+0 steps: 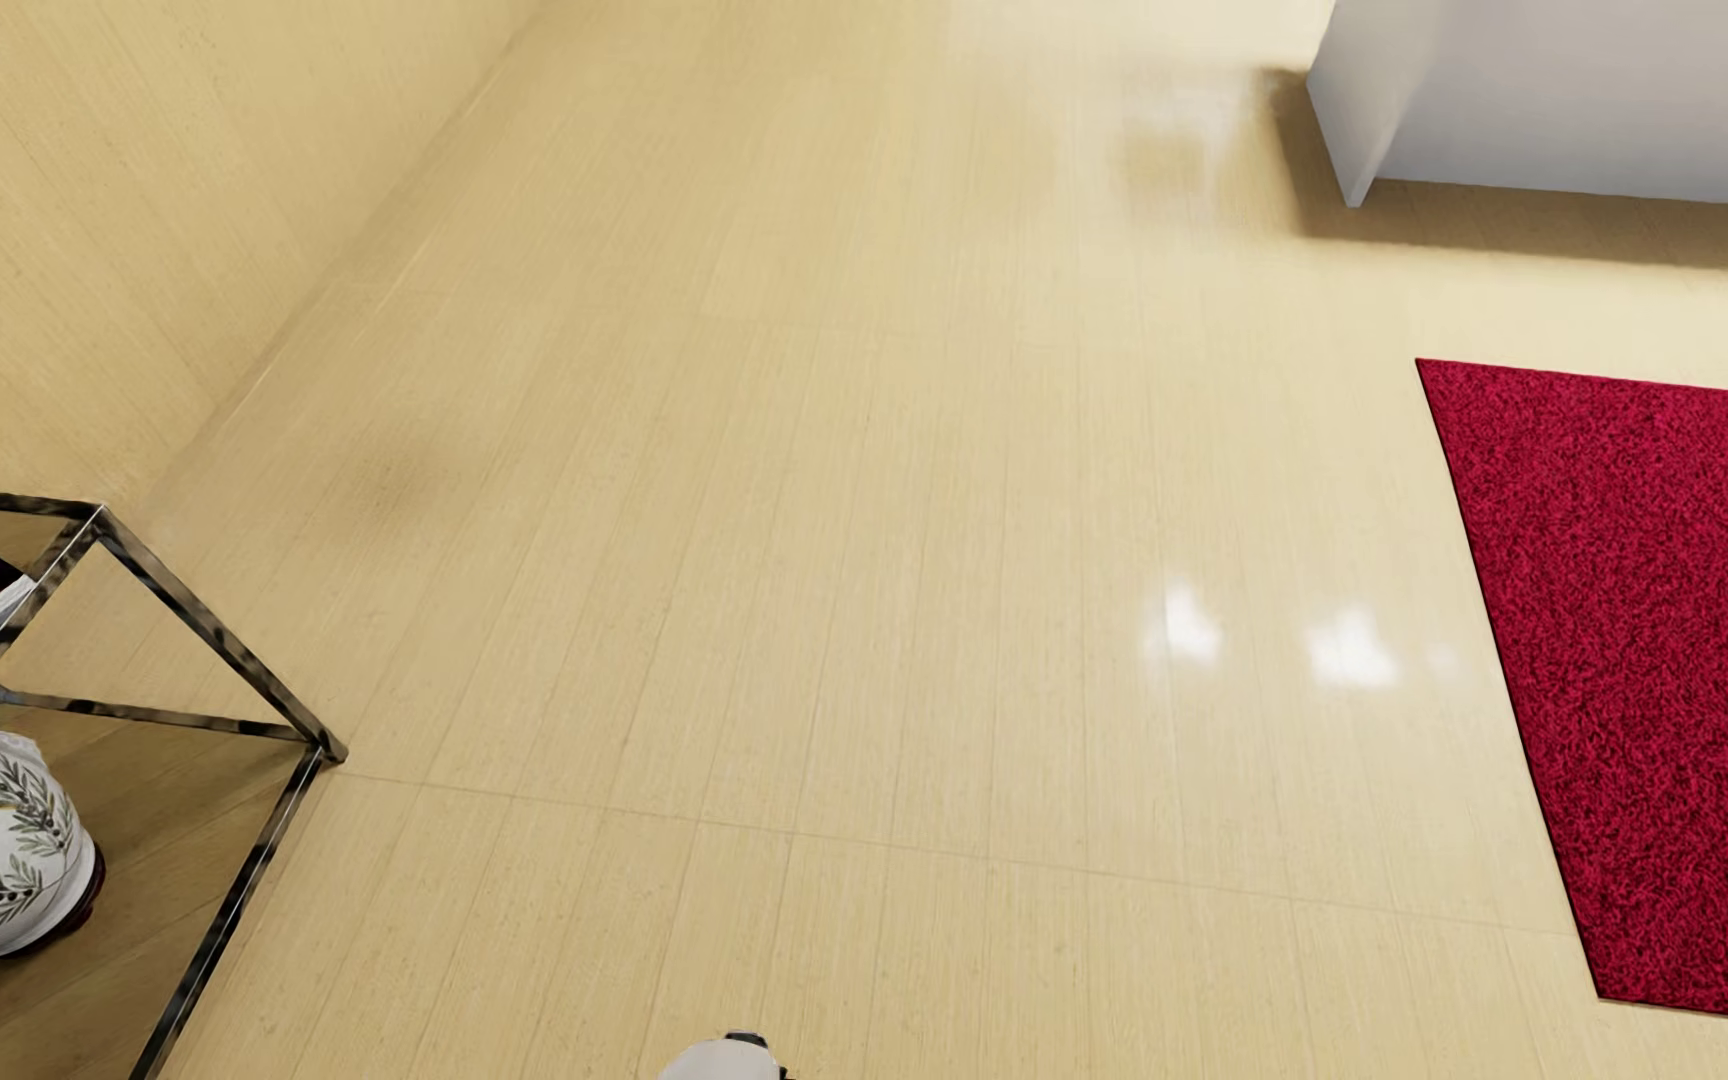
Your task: Go around the counter
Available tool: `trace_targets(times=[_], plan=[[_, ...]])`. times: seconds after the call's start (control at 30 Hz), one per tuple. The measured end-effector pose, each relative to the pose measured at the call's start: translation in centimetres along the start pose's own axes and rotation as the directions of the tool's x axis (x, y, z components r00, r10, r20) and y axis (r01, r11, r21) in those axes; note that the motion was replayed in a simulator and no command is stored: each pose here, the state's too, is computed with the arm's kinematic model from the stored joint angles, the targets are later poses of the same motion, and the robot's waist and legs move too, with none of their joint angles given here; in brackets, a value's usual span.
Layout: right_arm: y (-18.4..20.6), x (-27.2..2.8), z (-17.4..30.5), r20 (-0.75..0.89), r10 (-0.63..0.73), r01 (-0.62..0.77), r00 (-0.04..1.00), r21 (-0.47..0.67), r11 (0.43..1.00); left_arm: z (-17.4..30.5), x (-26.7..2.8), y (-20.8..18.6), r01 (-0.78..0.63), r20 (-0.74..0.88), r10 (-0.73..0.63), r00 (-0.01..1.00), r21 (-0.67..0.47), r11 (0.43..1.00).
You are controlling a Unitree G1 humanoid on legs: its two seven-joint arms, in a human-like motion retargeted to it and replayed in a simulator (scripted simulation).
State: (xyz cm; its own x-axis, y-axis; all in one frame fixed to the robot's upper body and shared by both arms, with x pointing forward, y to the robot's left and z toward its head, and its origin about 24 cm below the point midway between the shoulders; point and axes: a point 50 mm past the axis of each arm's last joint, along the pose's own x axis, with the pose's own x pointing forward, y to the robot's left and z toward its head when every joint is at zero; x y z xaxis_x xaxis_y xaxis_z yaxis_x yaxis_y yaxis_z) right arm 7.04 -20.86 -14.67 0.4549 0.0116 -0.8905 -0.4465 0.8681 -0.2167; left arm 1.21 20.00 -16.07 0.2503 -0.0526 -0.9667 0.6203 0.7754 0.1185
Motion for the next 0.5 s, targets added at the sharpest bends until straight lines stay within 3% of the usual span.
trace_targets(times=[0.13,0.3,0.5], plan=[[-2.2,0.5,3.0,0.098,-0.053,0.055,0.994,-0.011,0.998,-0.5,-0.2,-0.2,0.000,-0.011,0.000,1.000,-0.014,1.000],[0.2,-0.2,-1.8,-0.074,-0.004,0.006,0.997,0.025,1.000,-0.9,0.1,-0.4,0.005,-0.047,-0.006,0.999,-0.016,1.000],[1.3,-1.8,-5.5,-0.186,0.023,-0.017,0.982,0.033,0.999,5.3,0.1,4.7,-0.121,0.183,0.121,0.976,-0.012,0.993]])
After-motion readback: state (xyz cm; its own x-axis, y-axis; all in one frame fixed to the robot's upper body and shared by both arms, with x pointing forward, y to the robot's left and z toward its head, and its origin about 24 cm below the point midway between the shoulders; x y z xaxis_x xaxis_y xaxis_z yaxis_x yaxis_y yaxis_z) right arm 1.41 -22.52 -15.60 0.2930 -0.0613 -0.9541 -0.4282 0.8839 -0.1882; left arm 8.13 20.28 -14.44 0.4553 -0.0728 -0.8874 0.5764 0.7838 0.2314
